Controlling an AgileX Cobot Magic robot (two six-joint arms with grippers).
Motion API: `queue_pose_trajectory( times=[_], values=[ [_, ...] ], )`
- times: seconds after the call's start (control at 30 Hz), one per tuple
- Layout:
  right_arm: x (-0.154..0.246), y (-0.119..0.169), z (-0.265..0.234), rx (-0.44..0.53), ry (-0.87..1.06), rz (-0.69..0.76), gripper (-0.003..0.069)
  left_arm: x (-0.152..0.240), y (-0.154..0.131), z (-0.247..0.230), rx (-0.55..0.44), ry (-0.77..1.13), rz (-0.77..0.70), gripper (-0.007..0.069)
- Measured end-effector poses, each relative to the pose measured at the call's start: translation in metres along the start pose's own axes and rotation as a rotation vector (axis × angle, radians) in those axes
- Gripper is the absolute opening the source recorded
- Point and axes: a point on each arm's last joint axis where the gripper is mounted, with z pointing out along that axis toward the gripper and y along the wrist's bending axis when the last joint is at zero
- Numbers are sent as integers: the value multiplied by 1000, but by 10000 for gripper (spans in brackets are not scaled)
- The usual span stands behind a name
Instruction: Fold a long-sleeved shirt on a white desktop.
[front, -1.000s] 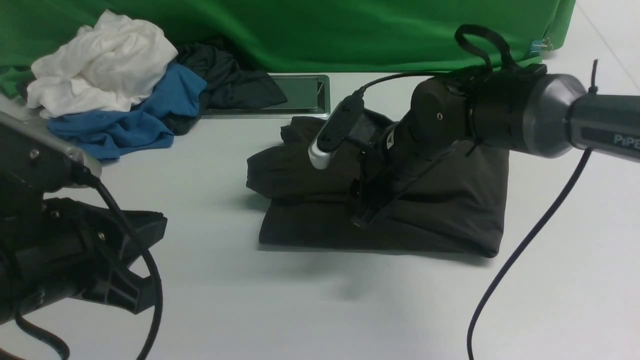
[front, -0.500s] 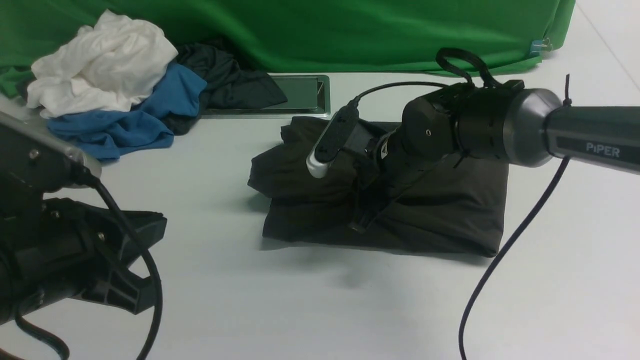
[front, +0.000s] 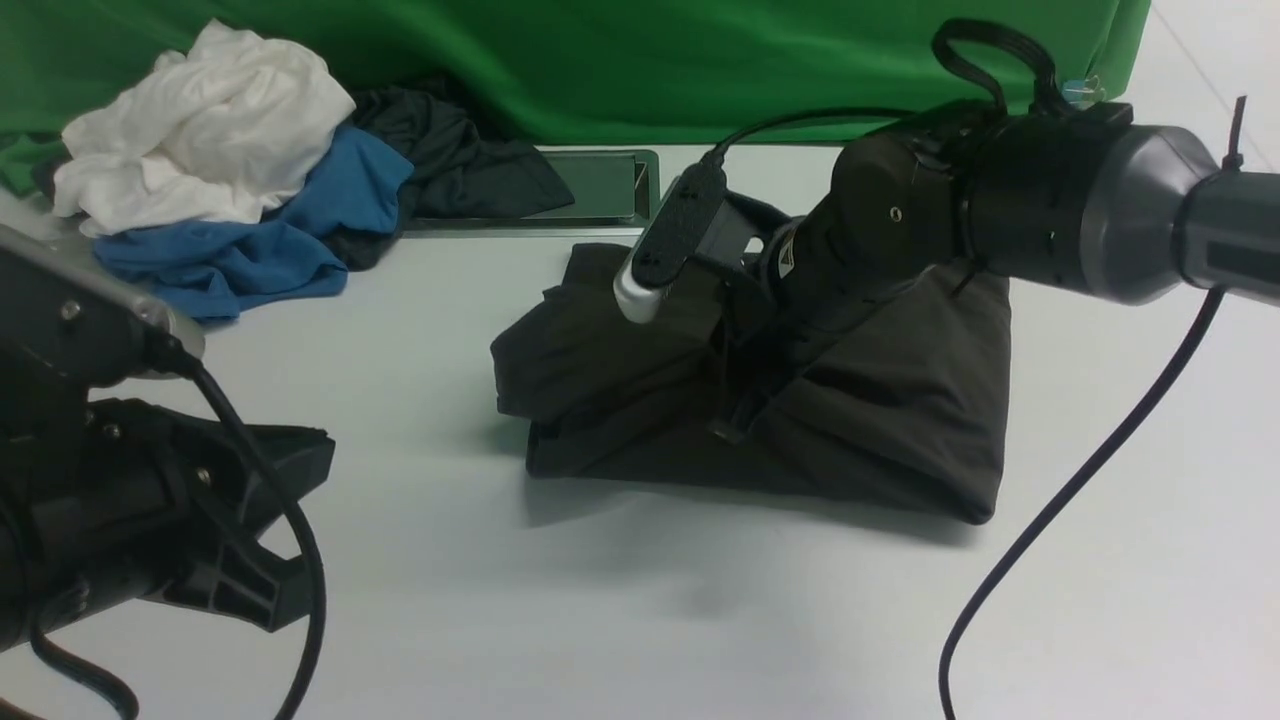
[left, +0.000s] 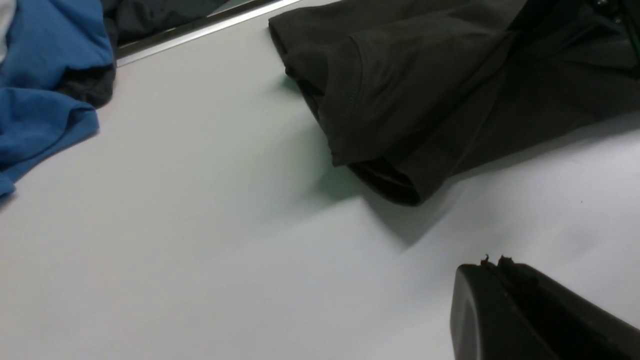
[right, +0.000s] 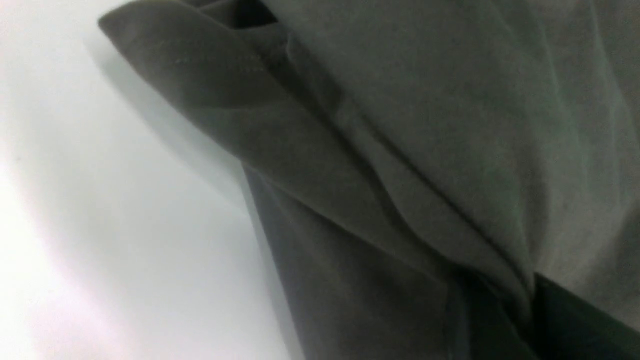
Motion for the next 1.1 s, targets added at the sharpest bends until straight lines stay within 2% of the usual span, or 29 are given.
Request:
queue_pose_trajectory(
  times=[0.03,0.13,0.23,0.33,0.53,0.63,0.73,0.8,0.9,1.1],
  values=[
    [0,1,0,-3,4,0,142,0,0,0,0,0,0,18],
    [1,2,0,-10,15,4,257,0,0,0,2,0,-3,18],
    [2,2,0,-13,21,4,313,0,0,0,2,0,-4,18],
    [2,2,-1,-14,22,4,319,0,0,0,3,0,-4,18],
    [2,2,0,-16,24,18,218,0,0,0,4,0,-3,18],
    [3,3,5,-30,30,38,240,0,0,0,4,0,-3,18],
    [5,4,15,-41,44,37,295,0,0,0,5,2,-3,18],
    [5,5,19,-42,46,34,298,0,0,0,5,3,-3,18],
    [6,5,20,-43,48,32,263,0,0,0,5,3,-3,18],
    [4,4,15,-39,38,18,67,1,-1,0,7,6,-3,18]
  ],
)
